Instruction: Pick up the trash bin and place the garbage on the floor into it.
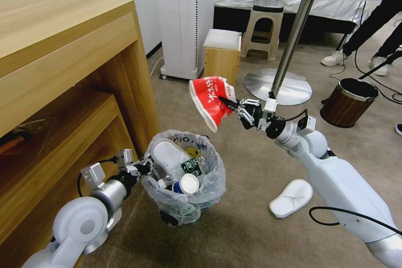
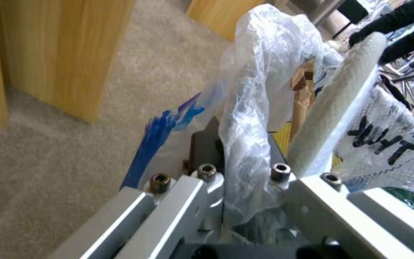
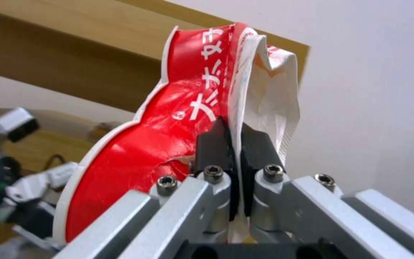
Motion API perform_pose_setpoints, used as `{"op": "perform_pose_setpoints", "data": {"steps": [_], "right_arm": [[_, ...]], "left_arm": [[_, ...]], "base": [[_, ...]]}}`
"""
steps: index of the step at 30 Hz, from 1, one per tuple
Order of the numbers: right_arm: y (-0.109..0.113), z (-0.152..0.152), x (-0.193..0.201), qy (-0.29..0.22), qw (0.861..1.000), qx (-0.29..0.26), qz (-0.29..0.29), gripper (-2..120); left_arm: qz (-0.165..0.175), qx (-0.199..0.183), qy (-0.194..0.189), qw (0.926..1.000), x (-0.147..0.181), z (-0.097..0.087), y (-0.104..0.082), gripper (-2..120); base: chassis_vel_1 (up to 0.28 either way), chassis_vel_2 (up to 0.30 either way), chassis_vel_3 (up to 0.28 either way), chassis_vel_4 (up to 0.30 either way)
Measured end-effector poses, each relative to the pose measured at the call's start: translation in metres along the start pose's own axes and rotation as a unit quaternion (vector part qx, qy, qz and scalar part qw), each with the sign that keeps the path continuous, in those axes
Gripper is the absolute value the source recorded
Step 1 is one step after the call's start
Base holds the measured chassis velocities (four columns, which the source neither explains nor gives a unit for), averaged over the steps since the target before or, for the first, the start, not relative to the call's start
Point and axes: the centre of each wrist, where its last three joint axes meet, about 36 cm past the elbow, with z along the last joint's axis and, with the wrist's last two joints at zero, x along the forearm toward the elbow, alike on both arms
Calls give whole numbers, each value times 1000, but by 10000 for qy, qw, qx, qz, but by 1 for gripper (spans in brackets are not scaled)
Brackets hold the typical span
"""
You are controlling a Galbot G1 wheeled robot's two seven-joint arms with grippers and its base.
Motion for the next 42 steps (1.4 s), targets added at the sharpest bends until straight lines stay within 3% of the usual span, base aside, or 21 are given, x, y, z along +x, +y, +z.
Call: {"op": "perform_pose_setpoints", "data": {"steps": [18,25,29,36,42], "right_arm": [[32,31,5,412,9957,-347,-756,0],[34,43,15,574,9946,-496,-706,30],[36,44,16,573,9944,-527,-711,37],[33,37,15,484,9950,-502,-710,69],[31,31,15,374,9962,-475,-630,89]], "left_arm": [[275,104,-90,9995,-8,-3,-4,3],[419,141,-153,9989,-2,-6,-10,3],[423,148,-159,9989,-1,-6,-10,3],[424,139,-169,9989,-1,-5,-9,3],[353,140,-186,9991,-3,-4,-6,3]], "base": [[0,0,0,0],[0,0,0,0],[0,0,0,0],[0,0,0,0],[0,0,0,0]]}}
